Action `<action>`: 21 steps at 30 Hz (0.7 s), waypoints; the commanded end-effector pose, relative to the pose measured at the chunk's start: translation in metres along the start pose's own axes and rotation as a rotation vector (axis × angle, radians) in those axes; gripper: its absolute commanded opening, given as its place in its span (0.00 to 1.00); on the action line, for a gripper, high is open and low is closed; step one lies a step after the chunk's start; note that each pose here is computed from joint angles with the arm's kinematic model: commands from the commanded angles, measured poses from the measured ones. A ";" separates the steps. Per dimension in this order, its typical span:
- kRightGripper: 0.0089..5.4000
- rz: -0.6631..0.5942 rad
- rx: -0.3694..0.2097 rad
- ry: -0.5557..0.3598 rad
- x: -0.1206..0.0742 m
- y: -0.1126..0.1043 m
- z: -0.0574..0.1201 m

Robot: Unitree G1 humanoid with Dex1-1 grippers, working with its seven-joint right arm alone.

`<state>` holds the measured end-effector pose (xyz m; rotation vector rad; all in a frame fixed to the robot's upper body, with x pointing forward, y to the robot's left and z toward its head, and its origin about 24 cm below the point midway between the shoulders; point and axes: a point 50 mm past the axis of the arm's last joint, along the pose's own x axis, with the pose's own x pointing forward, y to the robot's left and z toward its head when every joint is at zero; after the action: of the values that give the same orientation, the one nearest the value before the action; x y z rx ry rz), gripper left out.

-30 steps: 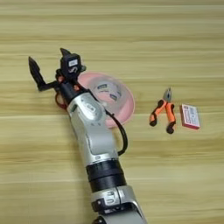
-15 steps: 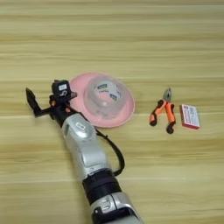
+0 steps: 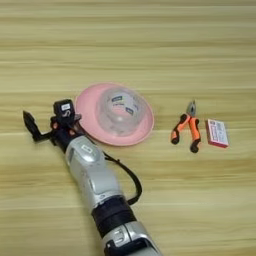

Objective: Move the objects on the table

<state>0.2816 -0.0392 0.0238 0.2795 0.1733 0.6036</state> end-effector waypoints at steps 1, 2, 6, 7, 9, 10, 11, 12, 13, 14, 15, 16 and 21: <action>1.00 0.123 0.132 -0.112 0.021 0.055 0.020; 1.00 0.121 0.134 -0.107 0.021 0.055 0.019; 1.00 0.067 0.129 -0.111 0.021 0.048 0.020; 1.00 0.055 0.123 -0.115 0.021 0.047 0.021; 1.00 0.036 0.121 -0.119 0.021 0.044 0.022; 1.00 0.024 0.117 -0.119 0.020 0.043 0.022; 1.00 0.012 0.115 -0.120 0.020 0.041 0.022; 1.00 0.003 0.116 -0.123 0.020 0.040 0.023; 1.00 -0.007 0.114 -0.129 0.020 0.039 0.024; 1.00 -0.016 0.111 -0.140 0.019 0.037 0.025; 1.00 -0.022 0.109 -0.148 0.019 0.036 0.027; 1.00 -0.027 0.108 -0.154 0.019 0.035 0.028; 1.00 -0.059 0.104 -0.169 0.017 0.031 0.029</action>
<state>0.2799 -0.0469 0.0161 0.2861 0.2161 0.4769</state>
